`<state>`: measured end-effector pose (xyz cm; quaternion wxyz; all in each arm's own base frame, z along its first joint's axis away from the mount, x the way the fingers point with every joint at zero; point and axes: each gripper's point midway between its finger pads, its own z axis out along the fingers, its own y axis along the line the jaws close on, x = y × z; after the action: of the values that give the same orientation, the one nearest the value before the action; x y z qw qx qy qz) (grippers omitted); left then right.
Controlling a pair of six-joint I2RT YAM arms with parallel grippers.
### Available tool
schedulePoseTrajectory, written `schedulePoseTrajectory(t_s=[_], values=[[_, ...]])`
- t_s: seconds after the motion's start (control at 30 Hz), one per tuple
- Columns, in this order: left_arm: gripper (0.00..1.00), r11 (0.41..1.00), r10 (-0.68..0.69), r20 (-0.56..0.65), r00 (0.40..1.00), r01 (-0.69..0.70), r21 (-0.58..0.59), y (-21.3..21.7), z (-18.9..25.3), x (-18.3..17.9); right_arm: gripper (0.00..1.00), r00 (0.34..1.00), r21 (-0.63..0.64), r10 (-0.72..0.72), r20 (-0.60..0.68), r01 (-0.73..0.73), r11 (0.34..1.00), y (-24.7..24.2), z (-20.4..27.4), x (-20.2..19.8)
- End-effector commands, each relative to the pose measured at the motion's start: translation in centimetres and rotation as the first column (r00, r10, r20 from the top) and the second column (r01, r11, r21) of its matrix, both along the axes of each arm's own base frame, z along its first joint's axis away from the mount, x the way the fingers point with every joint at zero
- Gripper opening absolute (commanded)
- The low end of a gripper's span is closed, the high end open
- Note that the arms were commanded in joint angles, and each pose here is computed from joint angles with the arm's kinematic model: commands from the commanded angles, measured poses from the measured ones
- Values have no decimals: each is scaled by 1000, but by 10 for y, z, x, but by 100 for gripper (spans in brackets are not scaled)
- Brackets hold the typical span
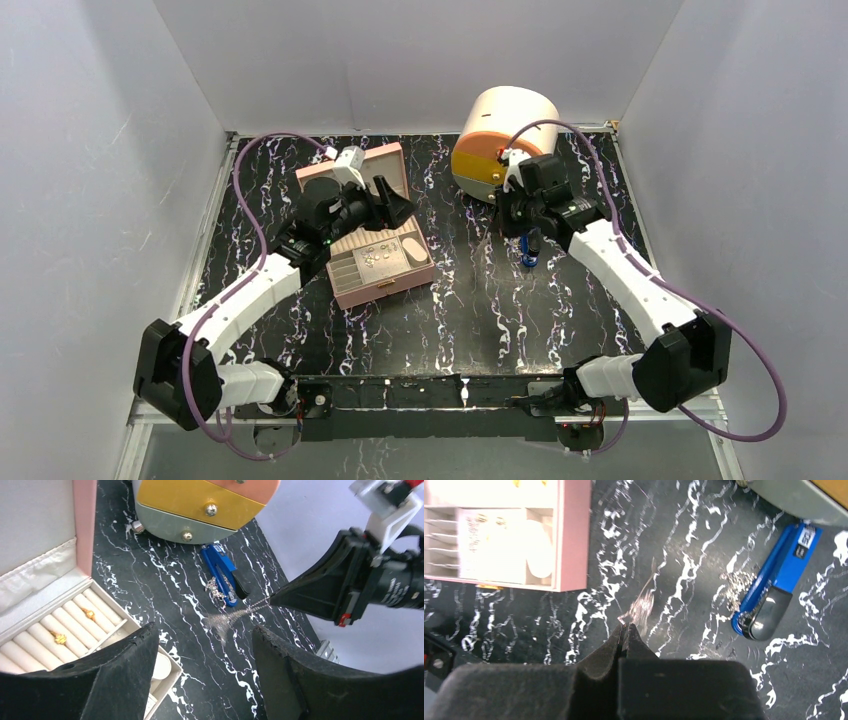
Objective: Organize the mixed jewelry
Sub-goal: Pick up the jewelry from the center of the board.
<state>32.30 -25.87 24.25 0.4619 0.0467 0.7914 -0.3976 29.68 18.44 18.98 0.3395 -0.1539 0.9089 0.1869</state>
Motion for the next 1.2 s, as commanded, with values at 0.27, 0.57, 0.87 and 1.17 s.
schedulePoseTrajectory(t_s=[0.27, 0.57, 0.87, 1.17], values=[[66, 956, -252, 253, 934, 280, -84, -39, 47, -21, 0, 971, 204, 174, 166, -207, 957, 44, 122, -5], [66, 924, -285, 355, 890, 353, -144, -62, 82, -19, 0, 950, 283, 213, 228, -274, 919, 65, 175, 0], [66, 907, -309, 449, 838, 402, -126, -71, 117, -17, 0, 930, 360, 240, 279, -333, 872, 77, 209, -5], [49, 892, -299, 490, 819, 422, -161, -79, 132, -20, 0, 923, 380, 244, 297, -349, 857, 78, 220, -11]])
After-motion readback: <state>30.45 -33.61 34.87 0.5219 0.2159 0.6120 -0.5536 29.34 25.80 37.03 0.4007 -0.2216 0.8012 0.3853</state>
